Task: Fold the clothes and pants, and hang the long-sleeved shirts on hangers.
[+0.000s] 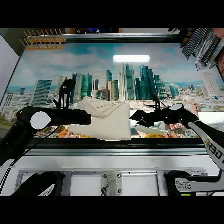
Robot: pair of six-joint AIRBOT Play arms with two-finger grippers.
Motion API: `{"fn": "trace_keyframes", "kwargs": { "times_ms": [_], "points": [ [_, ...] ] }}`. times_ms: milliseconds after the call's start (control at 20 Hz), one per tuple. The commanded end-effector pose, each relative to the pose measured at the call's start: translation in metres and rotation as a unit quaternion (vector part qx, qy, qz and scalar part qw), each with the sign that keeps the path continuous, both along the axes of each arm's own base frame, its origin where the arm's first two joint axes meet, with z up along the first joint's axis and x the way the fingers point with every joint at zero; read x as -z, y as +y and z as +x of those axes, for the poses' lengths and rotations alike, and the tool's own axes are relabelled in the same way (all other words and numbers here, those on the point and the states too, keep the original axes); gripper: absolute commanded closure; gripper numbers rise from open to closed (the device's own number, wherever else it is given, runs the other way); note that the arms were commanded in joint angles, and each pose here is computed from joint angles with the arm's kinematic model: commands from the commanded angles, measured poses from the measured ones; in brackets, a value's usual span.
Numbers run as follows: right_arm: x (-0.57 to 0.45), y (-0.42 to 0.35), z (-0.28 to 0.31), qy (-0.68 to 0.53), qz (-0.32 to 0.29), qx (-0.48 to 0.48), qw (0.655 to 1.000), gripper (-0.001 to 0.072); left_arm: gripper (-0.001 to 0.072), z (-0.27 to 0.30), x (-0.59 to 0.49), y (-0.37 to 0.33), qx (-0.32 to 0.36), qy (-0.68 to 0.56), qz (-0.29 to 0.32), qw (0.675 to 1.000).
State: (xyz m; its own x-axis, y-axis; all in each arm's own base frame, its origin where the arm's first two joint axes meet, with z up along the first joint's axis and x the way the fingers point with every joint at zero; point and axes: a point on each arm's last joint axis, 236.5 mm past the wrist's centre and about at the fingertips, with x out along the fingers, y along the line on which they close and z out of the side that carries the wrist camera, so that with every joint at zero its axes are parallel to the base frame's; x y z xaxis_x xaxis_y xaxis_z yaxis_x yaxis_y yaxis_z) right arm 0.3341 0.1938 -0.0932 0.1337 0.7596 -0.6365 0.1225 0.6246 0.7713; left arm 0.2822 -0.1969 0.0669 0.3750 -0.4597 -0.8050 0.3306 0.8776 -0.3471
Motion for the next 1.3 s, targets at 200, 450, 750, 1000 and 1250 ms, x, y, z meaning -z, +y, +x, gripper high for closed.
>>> {"fn": "trace_keyframes", "kwargs": {
  "times_ms": [200,450,750,1000,1250],
  "points": [
    [-0.012,0.098,0.002,-0.023,0.075,-0.038,0.996,-0.0008,0.0690,-0.001,0.000,-0.001,-0.013,0.008,-0.008,1.000],
    [-0.015,0.129,0.004,-0.072,0.061,-0.076,0.993,0.0554,0.0690,-0.005,0.003,0.000,-0.019,0.023,-0.007,1.000],
    [-0.062,0.002,0.075,-0.114,-0.083,-0.077,0.987,0.0685,0.0690,-0.009,0.005,0.001,-0.016,0.030,-0.003,0.999],
    [-0.139,-0.228,0.153,-0.152,-0.237,0.152,0.947,0.0686,0.0690,-0.009,0.005,0.001,-0.016,0.031,-0.003,0.999],
    [-0.156,-0.410,0.108,-0.100,-0.258,0.352,0.894,0.0686,0.0690,-0.009,0.005,0.001,-0.027,0.036,-0.007,0.999]
  ]
}}
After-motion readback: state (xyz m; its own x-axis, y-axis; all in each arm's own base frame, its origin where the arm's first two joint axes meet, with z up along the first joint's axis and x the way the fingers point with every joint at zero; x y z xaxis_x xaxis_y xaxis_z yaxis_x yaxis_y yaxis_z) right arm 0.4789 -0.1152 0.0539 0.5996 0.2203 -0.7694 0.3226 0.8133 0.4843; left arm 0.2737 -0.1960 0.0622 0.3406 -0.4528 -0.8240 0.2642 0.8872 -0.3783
